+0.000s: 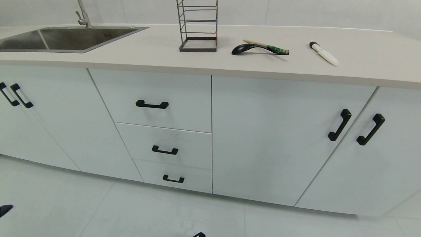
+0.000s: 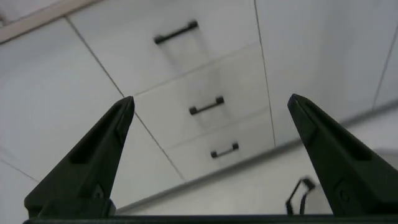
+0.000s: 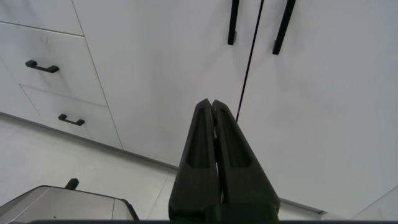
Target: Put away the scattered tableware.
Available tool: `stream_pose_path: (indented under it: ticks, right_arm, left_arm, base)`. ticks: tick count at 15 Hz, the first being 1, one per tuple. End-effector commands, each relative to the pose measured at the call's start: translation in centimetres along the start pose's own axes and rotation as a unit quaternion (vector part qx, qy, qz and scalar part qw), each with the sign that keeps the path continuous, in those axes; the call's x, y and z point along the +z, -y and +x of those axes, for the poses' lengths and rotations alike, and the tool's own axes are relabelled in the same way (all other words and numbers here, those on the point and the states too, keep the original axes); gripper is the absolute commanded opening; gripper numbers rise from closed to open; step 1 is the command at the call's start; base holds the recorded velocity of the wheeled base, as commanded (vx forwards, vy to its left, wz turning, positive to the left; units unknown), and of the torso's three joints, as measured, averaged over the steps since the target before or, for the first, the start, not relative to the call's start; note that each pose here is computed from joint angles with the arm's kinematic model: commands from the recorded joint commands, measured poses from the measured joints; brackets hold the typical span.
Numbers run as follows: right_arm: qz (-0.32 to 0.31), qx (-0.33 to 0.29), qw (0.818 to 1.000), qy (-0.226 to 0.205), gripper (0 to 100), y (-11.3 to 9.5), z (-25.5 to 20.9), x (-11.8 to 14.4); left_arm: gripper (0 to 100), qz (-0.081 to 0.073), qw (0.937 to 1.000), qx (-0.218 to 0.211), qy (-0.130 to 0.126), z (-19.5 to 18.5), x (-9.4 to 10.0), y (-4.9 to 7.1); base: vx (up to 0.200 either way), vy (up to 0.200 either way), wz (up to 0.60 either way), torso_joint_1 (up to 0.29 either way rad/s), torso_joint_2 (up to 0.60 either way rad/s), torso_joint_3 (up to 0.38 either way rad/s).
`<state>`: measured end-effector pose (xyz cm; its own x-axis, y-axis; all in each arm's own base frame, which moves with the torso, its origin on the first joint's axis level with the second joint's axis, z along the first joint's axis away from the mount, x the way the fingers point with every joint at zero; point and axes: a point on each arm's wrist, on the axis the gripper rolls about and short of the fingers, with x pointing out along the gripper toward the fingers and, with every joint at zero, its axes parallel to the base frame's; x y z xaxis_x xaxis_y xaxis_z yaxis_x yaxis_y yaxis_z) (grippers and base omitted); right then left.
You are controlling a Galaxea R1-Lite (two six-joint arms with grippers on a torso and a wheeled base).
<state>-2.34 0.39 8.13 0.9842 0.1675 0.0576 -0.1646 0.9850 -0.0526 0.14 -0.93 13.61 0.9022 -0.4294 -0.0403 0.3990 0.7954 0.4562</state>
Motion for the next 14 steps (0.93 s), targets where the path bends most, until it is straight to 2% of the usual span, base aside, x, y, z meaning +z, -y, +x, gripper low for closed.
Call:
stream_pose_path:
  ticks: [1, 2, 3, 4, 6, 8, 9, 10, 11, 12, 13, 14]
  right_arm:
    - [0.0, 0.0, 1.0, -0.001, 0, 0.0, 0.0, 0.0]
    - [-0.001, 0.0, 1.0, 0.0, 0, 0.0, 0.0, 0.0]
    - [-0.001, 0.0, 1.0, 0.0, 0, 0.0, 0.0, 0.0]
    - [-0.001, 0.0, 1.0, 0.0, 0, 0.0, 0.0, 0.0]
    - [0.0, 0.0, 1.0, 0.0, 0, 0.0, 0.0, 0.0]
    - [0.0, 0.0, 1.0, 0.0, 0, 0.0, 0.0, 0.0]
    - [0.0, 0.0, 1.0, 0.0, 0, 0.0, 0.0, 0.0]
    - [0.0, 0.0, 1.0, 0.0, 0, 0.0, 0.0, 0.0]
    - [0.0, 0.0, 1.0, 0.0, 0, 0.0, 0.0, 0.0]
    - [0.0, 0.0, 1.0, -0.001, 0, 0.0, 0.0, 0.0]
    - [-0.001, 0.0, 1.0, 0.0, 0, 0.0, 0.0, 0.0]
    - [0.0, 0.0, 1.0, -0.001, 0, 0.0, 0.0, 0.0]
  left_arm:
    - [100, 0.027, 0.9917, -0.084, -0.094, 3.0, -1.0, -0.9]
    - [100, 0.073, 0.9823, -0.118, -0.126, 4.3, -1.6, -1.2]
    - [100, 0.103, 0.9756, -0.136, -0.138, 4.9, -1.8, -1.4]
    - [100, 0.123, 0.9697, -0.153, -0.146, 5.4, -2.0, -1.5]
    - [100, 0.173, 0.9564, -0.186, -0.144, 7.1, -1.5, -2.3]
    - [100, 0.235, 0.9406, -0.211, -0.124, 9.6, 0.2, -3.4]
    - [100, 0.235, 0.9406, -0.211, -0.124, 9.6, 0.2, -3.4]
    - [100, 0.316, 0.9126, -0.235, -0.109, 12.1, 1.3, -3.9]
    - [100, 0.336, 0.9016, -0.249, -0.109, 13.5, 1.5, -3.9]
    - [100, 0.336, 0.896, -0.265, -0.117, 14.5, 1.2, -3.6]
    - [100, 0.335, 0.8933, -0.273, -0.122, 14.9, 0.9, -3.4]
    - [100, 0.33, 0.8869, -0.292, -0.138, 16.0, 0.0, -3.1]
  base:
    - [0.0, 0.0, 0.0, 0.0, 0.0, 0.0]
    - [0.0, 0.0, 0.0, 0.0, 0.0, 0.0]
    - [0.0, 0.0, 0.0, 0.0, 0.0, 0.0]
    - [0.0, 0.0, 0.0, 0.0, 0.0, 0.0]
    - [0.0, 0.0, 0.0, 0.0, 0.0, 0.0]
    - [0.0, 0.0, 0.0, 0.0, 0.0, 0.0]
    - [0.0, 0.0, 0.0, 0.0, 0.0, 0.0]
    - [0.0, 0.0, 0.0, 0.0, 0.0, 0.0]
    - [0.0, 0.0, 0.0, 0.0, 0.0, 0.0]
    - [0.0, 0.0, 0.0, 0.0, 0.0, 0.0]
    - [0.0, 0.0, 0.0, 0.0, 0.0, 0.0]
    - [0.0, 0.0, 0.0, 0.0, 0.0, 0.0]
